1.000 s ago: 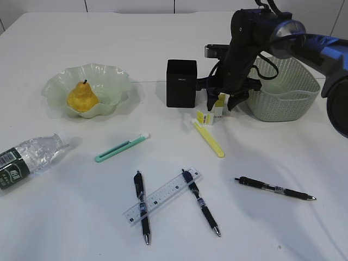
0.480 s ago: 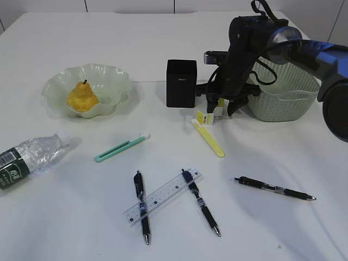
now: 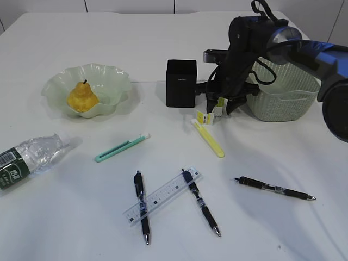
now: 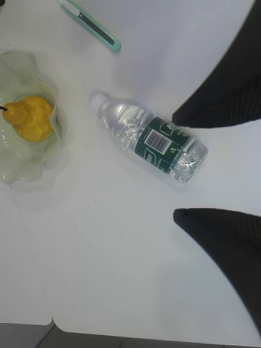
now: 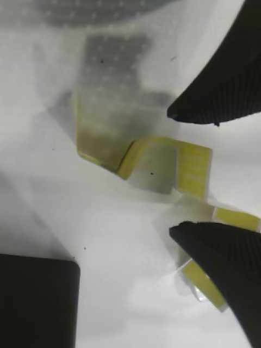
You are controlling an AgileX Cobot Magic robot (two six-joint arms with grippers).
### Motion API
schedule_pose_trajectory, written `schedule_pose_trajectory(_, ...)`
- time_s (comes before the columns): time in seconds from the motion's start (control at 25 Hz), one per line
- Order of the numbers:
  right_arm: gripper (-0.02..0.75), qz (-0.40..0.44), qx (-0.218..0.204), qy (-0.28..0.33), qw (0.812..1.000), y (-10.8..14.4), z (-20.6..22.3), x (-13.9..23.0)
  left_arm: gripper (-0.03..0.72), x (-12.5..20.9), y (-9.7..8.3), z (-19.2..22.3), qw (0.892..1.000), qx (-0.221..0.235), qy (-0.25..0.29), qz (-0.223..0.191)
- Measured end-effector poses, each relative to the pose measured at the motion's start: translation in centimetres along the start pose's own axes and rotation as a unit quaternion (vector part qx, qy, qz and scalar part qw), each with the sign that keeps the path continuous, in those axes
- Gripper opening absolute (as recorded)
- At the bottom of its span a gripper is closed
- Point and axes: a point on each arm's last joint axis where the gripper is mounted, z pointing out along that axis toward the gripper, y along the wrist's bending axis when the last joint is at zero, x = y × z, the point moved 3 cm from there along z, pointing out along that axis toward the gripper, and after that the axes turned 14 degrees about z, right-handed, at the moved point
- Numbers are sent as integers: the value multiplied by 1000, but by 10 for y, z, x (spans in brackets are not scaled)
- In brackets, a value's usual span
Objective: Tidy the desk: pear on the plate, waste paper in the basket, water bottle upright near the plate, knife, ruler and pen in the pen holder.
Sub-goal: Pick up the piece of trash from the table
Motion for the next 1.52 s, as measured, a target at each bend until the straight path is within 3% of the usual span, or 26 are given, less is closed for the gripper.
schedule_pose_trajectory(0.28,230,1,-4,-2,1000,1,0,0,341,0,0,0,1000,0,0,0)
schedule_pose_trajectory(0.76,26,2,-3,3,1000,1,0,1,341,0,0,0,1000,0,0,0)
schedule_pose_trajectory(1.52,-2,0,9,17,1000,-2,0,4,341,0,0,0,1000,0,-2,0)
